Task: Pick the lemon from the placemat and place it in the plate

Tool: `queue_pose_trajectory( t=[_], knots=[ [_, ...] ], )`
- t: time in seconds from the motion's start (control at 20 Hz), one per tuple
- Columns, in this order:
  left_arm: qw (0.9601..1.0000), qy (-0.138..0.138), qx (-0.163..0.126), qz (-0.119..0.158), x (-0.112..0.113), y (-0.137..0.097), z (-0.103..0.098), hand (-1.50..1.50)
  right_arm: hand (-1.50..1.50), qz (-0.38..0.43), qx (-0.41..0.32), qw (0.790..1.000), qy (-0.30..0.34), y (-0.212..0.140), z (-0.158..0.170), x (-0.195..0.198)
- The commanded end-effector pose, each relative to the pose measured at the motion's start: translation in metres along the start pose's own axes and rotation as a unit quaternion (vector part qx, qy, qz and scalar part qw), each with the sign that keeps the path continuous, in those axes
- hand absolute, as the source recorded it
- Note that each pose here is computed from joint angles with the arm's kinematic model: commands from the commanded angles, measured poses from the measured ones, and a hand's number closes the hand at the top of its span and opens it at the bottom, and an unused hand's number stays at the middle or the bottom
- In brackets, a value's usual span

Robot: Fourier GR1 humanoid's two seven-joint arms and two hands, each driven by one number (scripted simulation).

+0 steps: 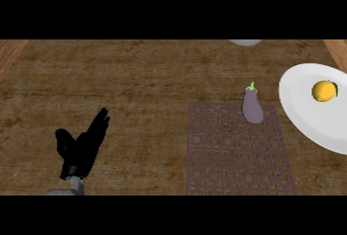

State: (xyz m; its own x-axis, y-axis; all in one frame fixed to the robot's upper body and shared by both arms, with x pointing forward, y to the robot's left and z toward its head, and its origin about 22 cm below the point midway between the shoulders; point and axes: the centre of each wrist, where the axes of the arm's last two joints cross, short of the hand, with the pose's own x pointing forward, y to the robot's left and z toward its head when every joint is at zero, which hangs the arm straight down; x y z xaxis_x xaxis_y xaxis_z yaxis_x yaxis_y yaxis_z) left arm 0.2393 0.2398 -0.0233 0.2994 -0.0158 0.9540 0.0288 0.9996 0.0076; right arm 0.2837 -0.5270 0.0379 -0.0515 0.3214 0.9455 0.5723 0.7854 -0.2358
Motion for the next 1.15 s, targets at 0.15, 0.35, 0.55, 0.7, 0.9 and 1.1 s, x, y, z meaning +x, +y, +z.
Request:
queue_pose_trajectory(
  t=[0.15,0.35,0.55,0.7,0.9,1.1],
  knots=[
    [0.9994,0.035,0.005,0.004,-0.018,-0.001,0.002,0.00,-1.50,-0.034,0.085,0.996,-0.001,-0.058,0.024,-0.012],
    [0.9993,0.036,0.007,0.009,-0.011,-0.011,0.004,0.00,-1.50,-0.027,0.109,0.994,0.010,-0.076,0.050,-0.031],
    [0.9993,0.036,0.012,0.003,-0.009,-0.009,0.002,0.00,-1.50,0.015,0.126,0.992,0.003,-0.101,0.065,-0.033],
    [0.9993,0.036,0.009,0.006,-0.013,-0.002,-0.004,0.00,-1.50,0.041,0.133,0.990,0.008,-0.103,0.084,-0.047],
    [0.9991,0.041,0.010,0.001,-0.020,-0.010,0.002,0.00,-1.50,0.038,0.142,0.989,0.009,-0.124,0.091,-0.042],
    [0.9993,0.033,0.010,0.016,-0.005,0.013,-0.015,0.00,-1.50,0.042,0.138,0.990,0.005,-0.129,0.089,-0.038]
  ],
)
